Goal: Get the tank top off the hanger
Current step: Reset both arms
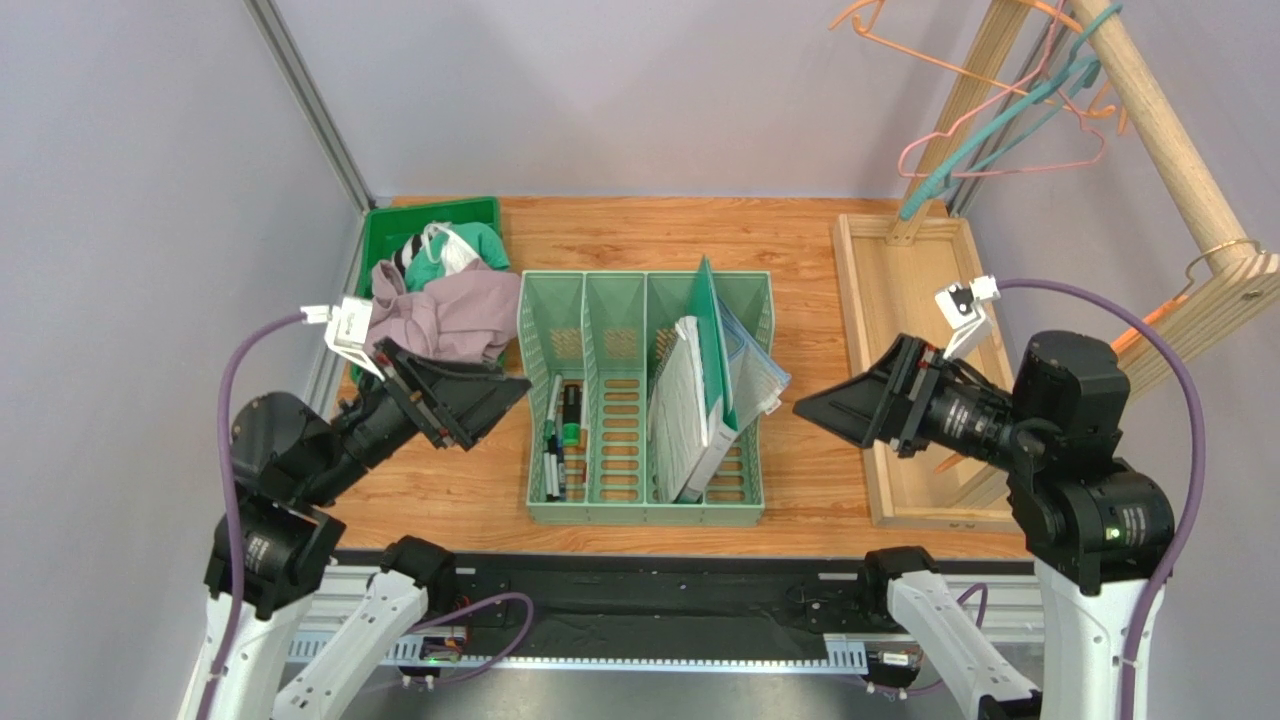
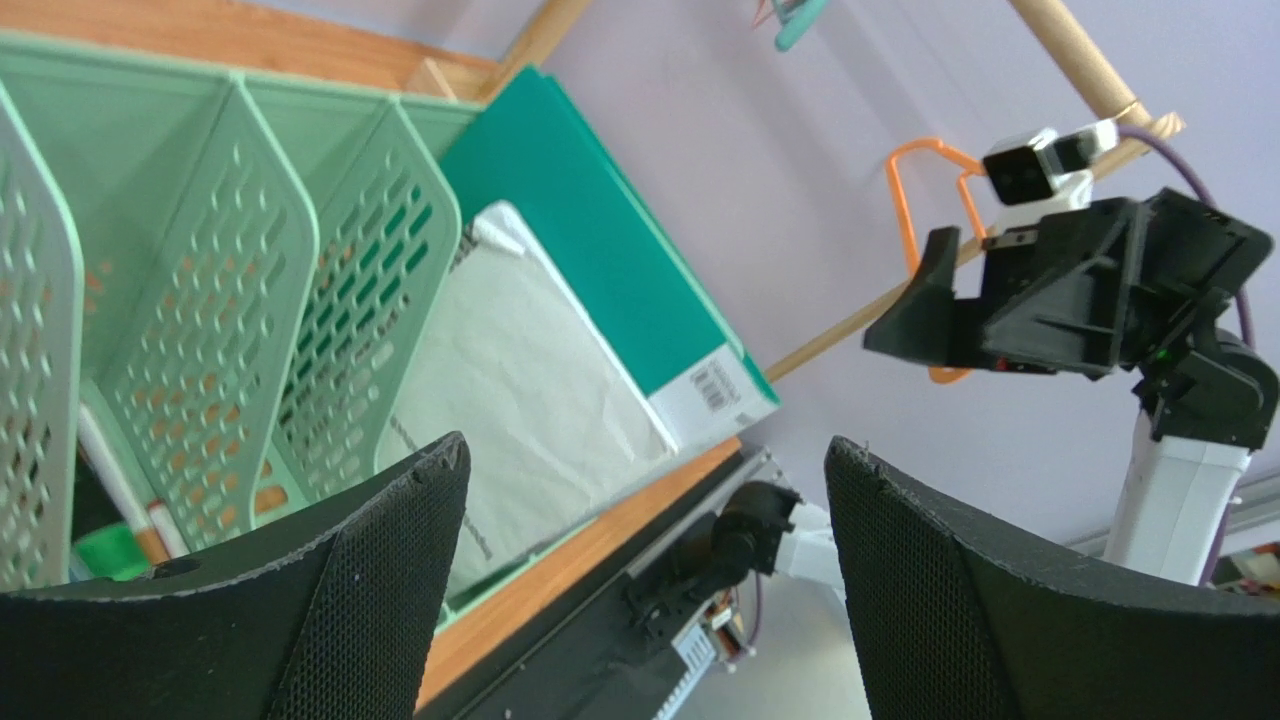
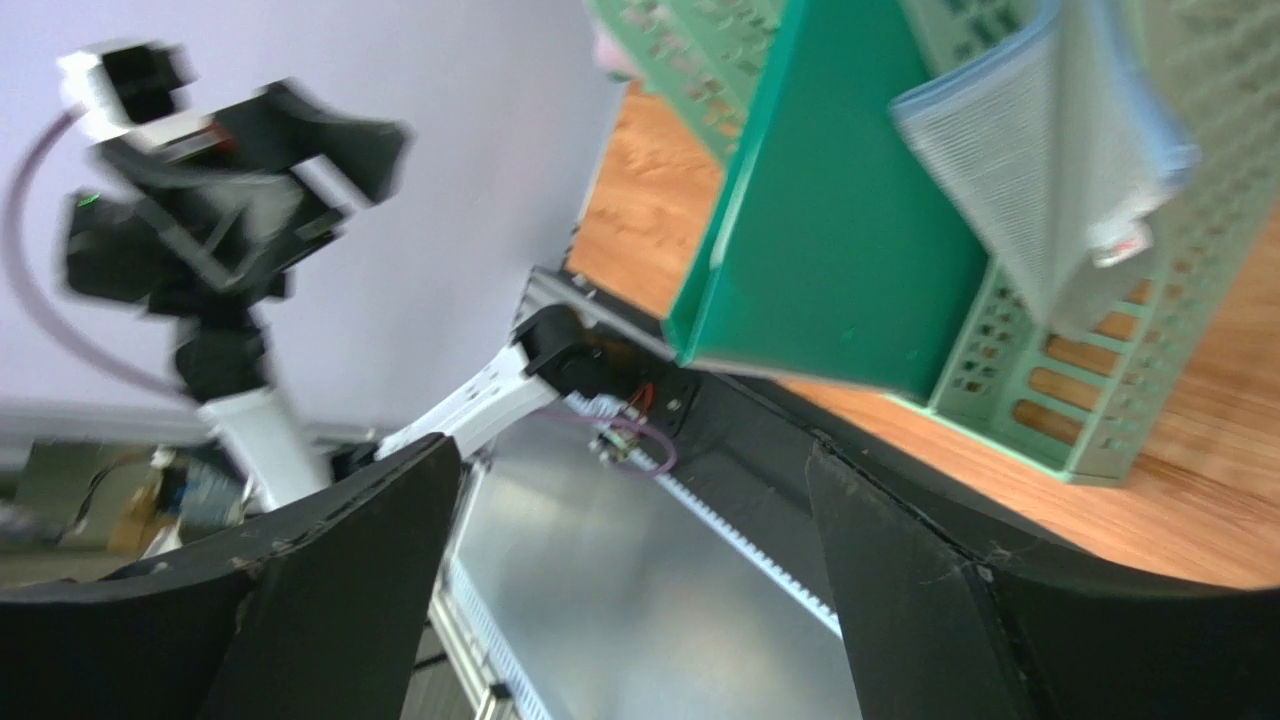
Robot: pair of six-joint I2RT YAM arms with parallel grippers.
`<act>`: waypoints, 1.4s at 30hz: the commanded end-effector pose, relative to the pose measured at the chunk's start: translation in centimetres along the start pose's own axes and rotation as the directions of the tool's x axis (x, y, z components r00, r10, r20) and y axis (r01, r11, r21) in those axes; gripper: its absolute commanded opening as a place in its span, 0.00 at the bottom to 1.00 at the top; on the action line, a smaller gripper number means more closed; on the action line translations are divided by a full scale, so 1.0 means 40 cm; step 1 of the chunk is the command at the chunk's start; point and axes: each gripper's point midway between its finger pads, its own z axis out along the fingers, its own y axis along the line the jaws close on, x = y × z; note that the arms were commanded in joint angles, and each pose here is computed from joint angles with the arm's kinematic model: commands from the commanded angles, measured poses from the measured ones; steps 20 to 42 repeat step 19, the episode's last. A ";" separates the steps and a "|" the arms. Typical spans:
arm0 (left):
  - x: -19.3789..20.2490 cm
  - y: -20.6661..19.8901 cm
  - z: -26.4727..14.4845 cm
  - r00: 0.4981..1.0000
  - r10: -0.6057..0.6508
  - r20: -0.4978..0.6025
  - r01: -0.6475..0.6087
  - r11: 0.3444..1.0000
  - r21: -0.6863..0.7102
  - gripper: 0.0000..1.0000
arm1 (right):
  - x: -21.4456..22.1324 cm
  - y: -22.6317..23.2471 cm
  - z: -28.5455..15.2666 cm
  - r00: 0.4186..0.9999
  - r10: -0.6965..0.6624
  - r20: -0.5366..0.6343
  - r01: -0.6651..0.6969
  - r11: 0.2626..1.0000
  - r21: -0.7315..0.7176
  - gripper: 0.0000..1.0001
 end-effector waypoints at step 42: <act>0.120 -0.025 -0.116 0.993 -0.118 -0.020 0.120 0.986 0.119 0.94 | 0.019 -0.064 -0.045 0.999 -0.026 0.020 0.021 0.981 0.194 1.00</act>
